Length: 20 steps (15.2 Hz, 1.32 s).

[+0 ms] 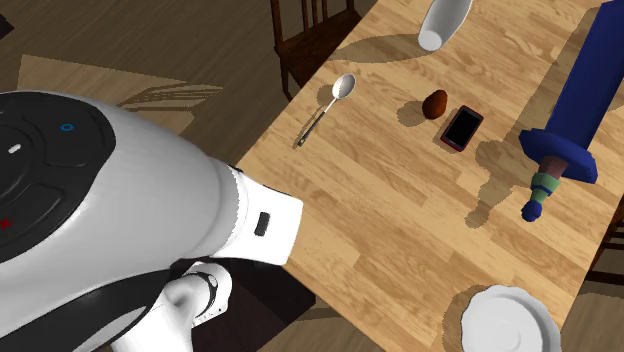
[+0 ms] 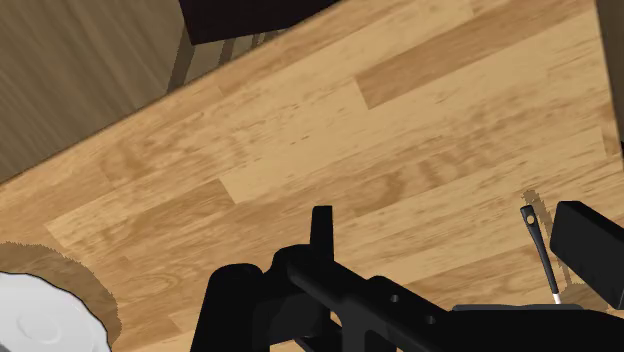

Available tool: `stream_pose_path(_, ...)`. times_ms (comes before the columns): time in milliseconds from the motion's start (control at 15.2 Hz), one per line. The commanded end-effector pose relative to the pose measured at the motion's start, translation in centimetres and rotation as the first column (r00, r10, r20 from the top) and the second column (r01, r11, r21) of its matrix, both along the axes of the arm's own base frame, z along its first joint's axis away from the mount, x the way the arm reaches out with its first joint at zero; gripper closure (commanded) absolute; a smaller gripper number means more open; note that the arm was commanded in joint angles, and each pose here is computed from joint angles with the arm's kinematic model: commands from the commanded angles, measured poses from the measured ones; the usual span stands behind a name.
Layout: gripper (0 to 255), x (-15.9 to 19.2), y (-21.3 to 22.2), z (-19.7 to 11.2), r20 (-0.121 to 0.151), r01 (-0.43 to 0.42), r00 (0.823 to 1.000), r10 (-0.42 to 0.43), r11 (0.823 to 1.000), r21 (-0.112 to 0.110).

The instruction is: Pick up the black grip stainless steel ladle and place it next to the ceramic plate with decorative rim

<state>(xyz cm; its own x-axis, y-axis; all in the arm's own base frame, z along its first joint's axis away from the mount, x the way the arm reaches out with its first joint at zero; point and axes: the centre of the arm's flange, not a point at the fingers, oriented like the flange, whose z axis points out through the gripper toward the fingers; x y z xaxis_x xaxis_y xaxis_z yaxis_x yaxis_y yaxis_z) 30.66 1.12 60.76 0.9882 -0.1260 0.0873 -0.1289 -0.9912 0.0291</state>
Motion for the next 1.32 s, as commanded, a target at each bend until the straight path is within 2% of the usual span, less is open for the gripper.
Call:
stream_pose_path(0, 0, 0.0, 0.0, 0.0, 0.0, 0.0, 1.0, 0.0, 1.0, 0.0)
stream_pose_path(594, 0, 9.4, 4.8, -5.8, -0.016, -0.11, 0.994, 0.11, 0.994, -0.023)
stream_pose_path(1254, 0, 19.1, 11.2, -12.6, -0.037, -0.231, 0.973, 0.23, 0.972, -0.046)
